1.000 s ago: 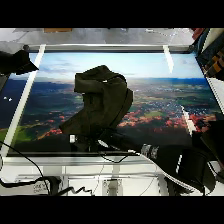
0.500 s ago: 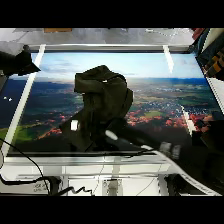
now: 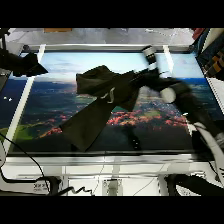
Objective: Fold the clothes and pants, and hang the long-sleeved shirts on hangers.
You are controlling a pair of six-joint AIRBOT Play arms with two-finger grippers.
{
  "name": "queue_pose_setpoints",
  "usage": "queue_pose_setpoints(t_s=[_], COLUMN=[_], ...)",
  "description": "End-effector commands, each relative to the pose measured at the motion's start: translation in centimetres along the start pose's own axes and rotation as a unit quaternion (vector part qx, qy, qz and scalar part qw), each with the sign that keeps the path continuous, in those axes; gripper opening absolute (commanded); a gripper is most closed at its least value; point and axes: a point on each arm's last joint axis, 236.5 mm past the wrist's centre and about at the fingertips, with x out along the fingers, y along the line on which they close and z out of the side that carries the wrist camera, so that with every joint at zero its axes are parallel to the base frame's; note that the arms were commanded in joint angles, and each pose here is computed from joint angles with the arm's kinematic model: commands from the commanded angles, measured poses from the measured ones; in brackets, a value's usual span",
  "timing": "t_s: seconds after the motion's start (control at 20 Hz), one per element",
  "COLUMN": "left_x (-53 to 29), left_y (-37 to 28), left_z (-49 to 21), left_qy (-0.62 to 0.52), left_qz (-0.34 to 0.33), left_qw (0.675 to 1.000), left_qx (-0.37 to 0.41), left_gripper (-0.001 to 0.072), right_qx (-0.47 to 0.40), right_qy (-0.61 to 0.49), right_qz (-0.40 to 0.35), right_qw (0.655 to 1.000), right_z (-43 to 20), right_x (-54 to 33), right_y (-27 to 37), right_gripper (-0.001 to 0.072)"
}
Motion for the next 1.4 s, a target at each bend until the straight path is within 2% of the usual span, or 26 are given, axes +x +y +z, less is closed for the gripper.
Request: queue_pose_setpoints(t_s=[0.0,0.1,0.25,0.4,0.55,0.6,0.65,0.7,0.85,1.35], left_x=[1.6,3.6,5.8,5.9,7.1,8.1,9.1,10.1,12.6,17.7], left_y=[-3.7,-5.1,-3.3,-1.1,0.0,-0.5,-1.3,-2.0,-3.3,-2.5], left_z=[-1.3,-3.6,-9.8,-17.2,-25.1,-27.9,-30.3,-32.1,-35.8,-39.6], left_qy=[0.023,0.050,0.100,0.110,0.128,0.146,0.166,0.183,0.213,0.253], left_qz=[-0.036,-0.045,-0.013,0.000,-0.007,-0.027,-0.052,-0.075,-0.114,-0.071], left_qw=[0.998,0.996,0.993,0.994,0.989,0.984,0.977,0.968,0.950,0.951], left_qx=[0.034,0.059,0.059,0.011,-0.078,-0.100,-0.125,-0.152,-0.197,-0.165], left_gripper=[0.0015,0.0015,0.0015,0.0015,0.0023,0.0133,0.0386,0.0513,0.0512,0.0513], right_qx=[0.152,0.190,0.226,0.228,0.230,0.230,0.231,0.231,0.231,0.231], right_qy=[0.052,0.108,0.150,0.146,0.142,0.142,0.143,0.144,0.147,0.146], right_qz=[-0.105,-0.134,-0.143,-0.139,-0.138,-0.138,-0.138,-0.137,-0.137,-0.137], right_qw=[0.981,0.967,0.952,0.953,0.953,0.953,0.953,0.952,0.952,0.952], right_z=[-4.0,-7.9,-10.7,-10.5,-10.3,-10.3,-10.3,-10.4,-10.5,-10.5], right_x=[-3.4,-5.0,-6.4,-6.2,-6.2,-6.2,-6.2,-6.2,-6.2,-6.2], right_y=[-12.1,-15.6,-17.0,-16.8,-16.8,-16.8,-16.8,-16.7,-16.6,-16.7], right_gripper=[0.0032,0.0032,0.0031,0.0031,0.0032,0.0032,0.0032,0.0032,0.0032,0.0033])
